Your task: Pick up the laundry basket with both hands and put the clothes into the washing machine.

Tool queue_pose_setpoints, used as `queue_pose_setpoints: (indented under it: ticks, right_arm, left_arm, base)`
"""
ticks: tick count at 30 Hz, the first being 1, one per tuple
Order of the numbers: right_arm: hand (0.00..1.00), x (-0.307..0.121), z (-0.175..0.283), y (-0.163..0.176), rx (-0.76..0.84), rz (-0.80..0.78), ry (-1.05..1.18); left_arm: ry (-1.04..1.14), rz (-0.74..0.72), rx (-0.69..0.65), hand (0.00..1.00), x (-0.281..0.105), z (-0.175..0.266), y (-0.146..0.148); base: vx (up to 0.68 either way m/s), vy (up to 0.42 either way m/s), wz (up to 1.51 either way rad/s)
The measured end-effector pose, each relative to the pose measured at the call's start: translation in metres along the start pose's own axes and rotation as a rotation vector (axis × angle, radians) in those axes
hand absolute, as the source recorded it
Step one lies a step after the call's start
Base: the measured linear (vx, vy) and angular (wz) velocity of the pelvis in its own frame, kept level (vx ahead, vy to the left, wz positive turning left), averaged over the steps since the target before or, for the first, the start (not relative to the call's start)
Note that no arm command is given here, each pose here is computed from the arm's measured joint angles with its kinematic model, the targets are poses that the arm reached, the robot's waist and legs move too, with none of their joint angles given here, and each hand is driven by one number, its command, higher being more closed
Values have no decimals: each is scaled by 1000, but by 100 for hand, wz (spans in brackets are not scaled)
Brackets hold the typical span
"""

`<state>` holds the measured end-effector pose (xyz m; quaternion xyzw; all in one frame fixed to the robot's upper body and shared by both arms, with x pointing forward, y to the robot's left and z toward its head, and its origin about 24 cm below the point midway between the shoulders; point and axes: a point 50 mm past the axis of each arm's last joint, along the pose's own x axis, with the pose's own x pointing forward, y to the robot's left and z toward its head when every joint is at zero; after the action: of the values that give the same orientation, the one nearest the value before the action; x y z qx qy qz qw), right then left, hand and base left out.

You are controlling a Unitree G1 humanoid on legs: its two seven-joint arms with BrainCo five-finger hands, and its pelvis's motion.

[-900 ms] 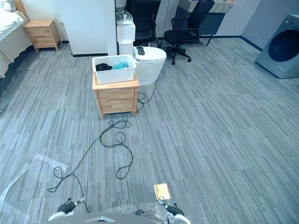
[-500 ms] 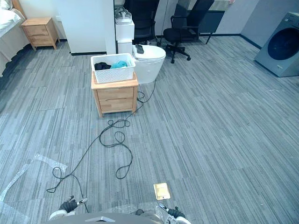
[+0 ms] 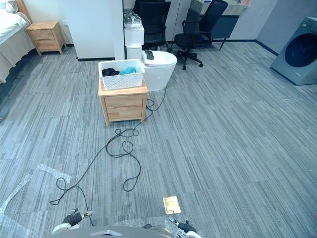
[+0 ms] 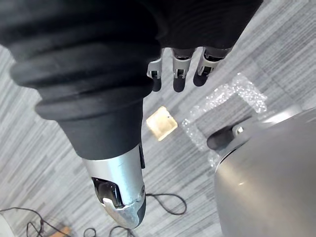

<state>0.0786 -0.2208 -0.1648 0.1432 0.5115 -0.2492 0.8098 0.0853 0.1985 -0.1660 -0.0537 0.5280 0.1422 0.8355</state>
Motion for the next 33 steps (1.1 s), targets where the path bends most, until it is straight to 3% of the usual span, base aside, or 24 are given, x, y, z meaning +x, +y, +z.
queue_pose_setpoints:
  ticks: [24, 33]
  right_arm:
    - [0, 2, 8, 11, 49, 30, -17]
    - [0, 0, 17, 19, 173, 41, -80]
  left_arm:
    - [-10, 1, -6, 0, 1, 4, 1]
    - [-48, 16, -82, 0, 4, 19, 3]
  base:
    - [-7, 2, -9]
    - [76, 10, 4]
